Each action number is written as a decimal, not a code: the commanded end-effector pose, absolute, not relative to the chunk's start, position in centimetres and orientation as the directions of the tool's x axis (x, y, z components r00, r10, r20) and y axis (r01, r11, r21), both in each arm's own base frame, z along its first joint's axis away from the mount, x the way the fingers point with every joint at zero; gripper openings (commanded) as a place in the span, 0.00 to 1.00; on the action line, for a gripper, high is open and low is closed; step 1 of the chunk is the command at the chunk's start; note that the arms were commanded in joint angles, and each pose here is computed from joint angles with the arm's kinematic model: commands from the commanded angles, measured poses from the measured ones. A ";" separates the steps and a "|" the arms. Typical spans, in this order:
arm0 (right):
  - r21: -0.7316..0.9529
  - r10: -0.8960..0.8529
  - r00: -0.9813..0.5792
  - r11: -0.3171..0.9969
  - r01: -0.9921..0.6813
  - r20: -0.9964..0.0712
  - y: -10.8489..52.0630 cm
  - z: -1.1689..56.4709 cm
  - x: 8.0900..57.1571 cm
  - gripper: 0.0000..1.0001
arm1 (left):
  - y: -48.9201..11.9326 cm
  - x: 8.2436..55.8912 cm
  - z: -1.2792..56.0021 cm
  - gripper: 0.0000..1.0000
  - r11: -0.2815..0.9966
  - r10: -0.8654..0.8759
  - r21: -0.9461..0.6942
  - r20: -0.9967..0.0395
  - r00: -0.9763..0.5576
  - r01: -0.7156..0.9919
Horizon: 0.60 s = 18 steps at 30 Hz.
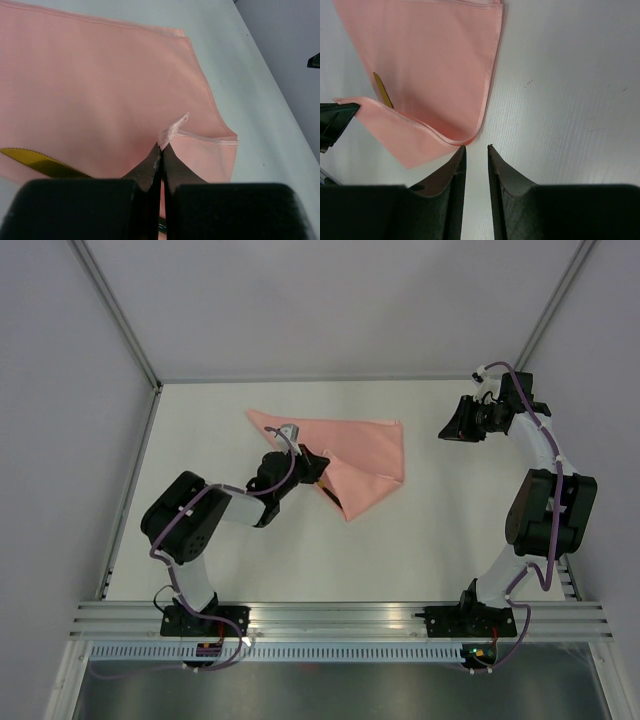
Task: Fold the napkin, place the utensils inside, and roll it up
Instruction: Fold the napkin at the center of the board.
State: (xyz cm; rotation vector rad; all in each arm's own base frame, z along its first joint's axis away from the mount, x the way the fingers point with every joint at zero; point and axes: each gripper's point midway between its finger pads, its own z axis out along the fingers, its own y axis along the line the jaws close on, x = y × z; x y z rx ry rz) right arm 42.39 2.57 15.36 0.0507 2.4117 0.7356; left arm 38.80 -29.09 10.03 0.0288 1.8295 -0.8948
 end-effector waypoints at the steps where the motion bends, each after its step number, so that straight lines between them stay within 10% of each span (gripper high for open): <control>1: 0.510 0.204 -0.776 0.843 -0.171 -0.597 2.8 17.5 42.8 0.29 | -28.8 38.9 9.7 0.03 0.675 -0.401 -0.615 -0.770 -0.496 0.409; 18: 0.502 0.187 -0.783 0.846 -0.178 -0.593 3.3 17.0 42.8 0.29 | -25.9 40.6 6.6 0.05 0.656 -0.459 -0.686 -0.693 -0.556 0.313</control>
